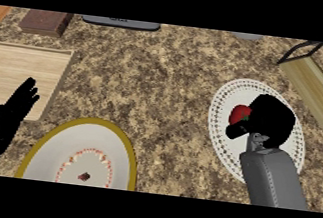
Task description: Pick the tomato from the placemat and place it in the tiered shelf
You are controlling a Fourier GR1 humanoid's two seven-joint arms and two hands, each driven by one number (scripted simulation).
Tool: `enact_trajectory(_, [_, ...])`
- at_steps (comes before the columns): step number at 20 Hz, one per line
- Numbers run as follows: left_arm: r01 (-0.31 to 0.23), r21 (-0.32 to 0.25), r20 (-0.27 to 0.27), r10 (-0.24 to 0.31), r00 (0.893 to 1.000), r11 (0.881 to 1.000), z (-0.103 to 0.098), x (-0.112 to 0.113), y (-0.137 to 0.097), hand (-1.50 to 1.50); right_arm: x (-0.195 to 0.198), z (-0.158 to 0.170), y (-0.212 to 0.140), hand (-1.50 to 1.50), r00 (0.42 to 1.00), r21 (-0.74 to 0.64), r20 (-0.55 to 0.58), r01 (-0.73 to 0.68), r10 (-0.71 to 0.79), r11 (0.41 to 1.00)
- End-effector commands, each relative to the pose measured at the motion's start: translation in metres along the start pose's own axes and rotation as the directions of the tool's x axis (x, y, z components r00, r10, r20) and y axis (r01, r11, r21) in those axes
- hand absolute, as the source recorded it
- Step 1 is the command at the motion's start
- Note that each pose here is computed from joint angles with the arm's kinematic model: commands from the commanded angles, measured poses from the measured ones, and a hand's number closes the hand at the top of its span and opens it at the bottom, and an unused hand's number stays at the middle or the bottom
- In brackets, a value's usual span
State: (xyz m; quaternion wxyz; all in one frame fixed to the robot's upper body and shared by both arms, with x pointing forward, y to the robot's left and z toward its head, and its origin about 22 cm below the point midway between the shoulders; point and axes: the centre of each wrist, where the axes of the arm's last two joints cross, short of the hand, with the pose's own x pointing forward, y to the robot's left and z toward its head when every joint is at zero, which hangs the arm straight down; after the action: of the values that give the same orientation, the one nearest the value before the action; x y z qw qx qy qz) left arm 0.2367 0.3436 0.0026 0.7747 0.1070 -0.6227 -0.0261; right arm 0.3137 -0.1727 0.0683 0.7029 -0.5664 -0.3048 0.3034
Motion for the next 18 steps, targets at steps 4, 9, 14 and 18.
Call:
enact_trajectory(4, [0.015,0.007,-0.001,-0.015,1.0,1.0,-0.013,0.002,0.005,0.0,0.042,-0.05,-0.078,1.5,0.972,-0.122,-0.145,0.169,-0.186,0.978])
enact_trajectory(9, [-0.008,0.019,-0.026,0.009,1.0,1.0,-0.011,-0.003,0.001,0.0,0.042,-0.044,-0.126,1.5,0.945,-0.224,-0.125,0.271,-0.303,0.936])
enact_trajectory(14, [0.0,0.022,-0.026,0.001,1.0,1.0,-0.001,-0.007,0.014,0.0,0.043,-0.017,-0.162,1.5,0.86,-0.296,-0.072,0.465,-0.505,0.834])
enact_trajectory(18, [-0.002,0.031,-0.018,0.003,1.0,1.0,-0.004,-0.016,0.011,0.0,0.043,0.01,-0.206,1.5,0.803,-0.363,-0.028,0.546,-0.595,0.755])
